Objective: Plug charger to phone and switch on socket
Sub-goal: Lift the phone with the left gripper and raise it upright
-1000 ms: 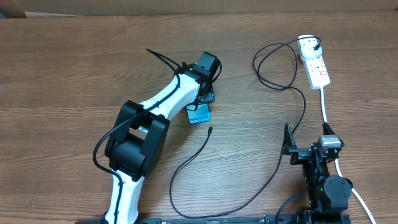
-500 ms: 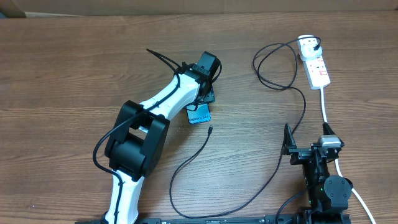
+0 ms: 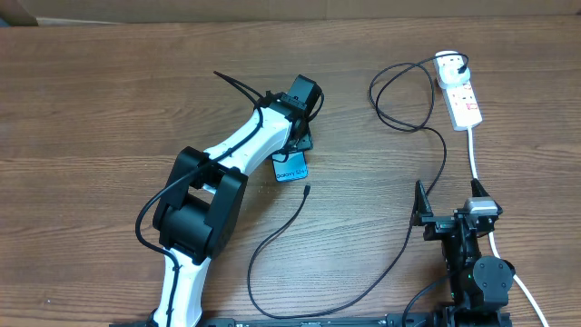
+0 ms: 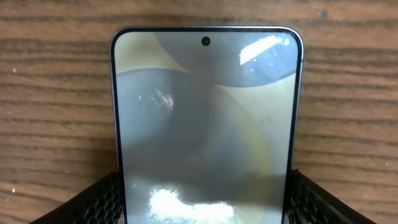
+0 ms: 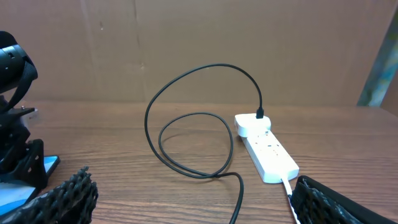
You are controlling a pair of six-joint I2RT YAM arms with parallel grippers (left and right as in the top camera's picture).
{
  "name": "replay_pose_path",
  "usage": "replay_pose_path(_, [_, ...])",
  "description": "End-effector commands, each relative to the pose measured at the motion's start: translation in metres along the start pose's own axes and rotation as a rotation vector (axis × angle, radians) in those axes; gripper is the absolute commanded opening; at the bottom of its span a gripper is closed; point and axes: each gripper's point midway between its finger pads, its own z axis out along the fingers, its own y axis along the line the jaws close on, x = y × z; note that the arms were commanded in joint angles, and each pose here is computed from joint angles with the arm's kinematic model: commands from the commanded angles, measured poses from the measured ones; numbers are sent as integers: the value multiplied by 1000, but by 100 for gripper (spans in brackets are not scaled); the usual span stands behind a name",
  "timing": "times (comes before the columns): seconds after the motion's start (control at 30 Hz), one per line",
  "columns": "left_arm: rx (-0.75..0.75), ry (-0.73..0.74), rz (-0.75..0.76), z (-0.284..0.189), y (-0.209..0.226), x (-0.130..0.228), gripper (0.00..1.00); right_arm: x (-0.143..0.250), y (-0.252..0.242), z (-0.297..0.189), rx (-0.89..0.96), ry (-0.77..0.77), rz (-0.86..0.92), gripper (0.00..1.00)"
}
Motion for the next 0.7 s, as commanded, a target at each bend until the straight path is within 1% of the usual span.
replay_pose_path(0.0, [9,58,-16,-1,-1,11,69,1,-2,0,13,-6,-2,100])
replay_pose_path(0.23, [24,66,-18,-31,-1,7,69,1,-2,0,13,-6,-2,100])
replay_pose_path(0.33, [69,80,-29,-45,-4,7,69,1,-2,0,13,-6,-2,100])
replay_pose_path(0.5, [184,118,-63,-65,-11,3,68,1,-2,0,13,-6,-2,100])
replay_pose_path(0.67, [381,245,-125,-85,-22,5,64,1,-2,0,13,-6,-2,100])
